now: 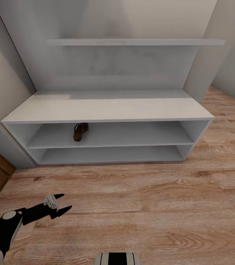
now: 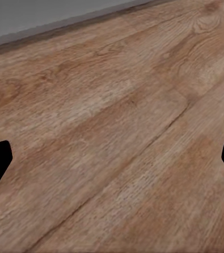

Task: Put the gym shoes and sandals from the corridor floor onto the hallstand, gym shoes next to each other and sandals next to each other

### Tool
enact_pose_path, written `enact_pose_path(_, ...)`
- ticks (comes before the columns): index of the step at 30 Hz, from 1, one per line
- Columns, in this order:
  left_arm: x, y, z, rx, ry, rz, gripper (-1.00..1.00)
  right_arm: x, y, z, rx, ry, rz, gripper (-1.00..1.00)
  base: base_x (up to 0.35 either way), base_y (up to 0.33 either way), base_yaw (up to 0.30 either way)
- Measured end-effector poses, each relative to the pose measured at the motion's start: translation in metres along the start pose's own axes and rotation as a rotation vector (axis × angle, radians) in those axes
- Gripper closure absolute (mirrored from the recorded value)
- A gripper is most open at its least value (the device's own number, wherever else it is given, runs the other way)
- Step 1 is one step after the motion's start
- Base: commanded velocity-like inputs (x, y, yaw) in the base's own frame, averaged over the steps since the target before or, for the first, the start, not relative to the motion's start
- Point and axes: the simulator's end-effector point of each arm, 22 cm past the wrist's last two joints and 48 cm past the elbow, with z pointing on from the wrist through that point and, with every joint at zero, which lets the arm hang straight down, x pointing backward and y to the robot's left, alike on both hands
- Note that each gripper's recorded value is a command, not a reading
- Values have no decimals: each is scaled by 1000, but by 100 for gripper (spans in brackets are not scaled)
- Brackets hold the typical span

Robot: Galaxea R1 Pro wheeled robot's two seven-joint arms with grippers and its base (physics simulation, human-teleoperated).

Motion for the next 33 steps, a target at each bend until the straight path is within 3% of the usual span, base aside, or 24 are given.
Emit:
enact_pose_path(14,0,-2,2,4,0,-2,-100,1,0,0,0,2,0,100,-179,-98,0)
enact_pose_path(17,0,-2,1,4,0,-2,-100,3,14,1,-20,7,-45,100,-5,0,0)
enact_pose_path(23,0,-2,2,4,1,-1,-100,6,20,1,-28,11,-63,100,-1,0,0)
enact_pose_path(26,0,-2,2,4,0,-1,-100,25,42,1,-64,38,-108,100,0,0,0)
enact_pose_path(29,0,-3,3,6,0,-2,-100,87,97,-7,-154,117,-203,100,0,0,0)
enact_pose_path(31,0,-4,4,8,-2,-3,-100,149,151,-25,-250,188,-304,100,0,0,0)
enact_pose_path(32,0,-5,5,9,-2,-3,-100,173,179,-36,-303,209,-385,100,0,0,0)
enact_pose_path(33,-1,-5,5,10,-3,-3,-100,185,191,-42,-328,218,-420,100,0,0,0)
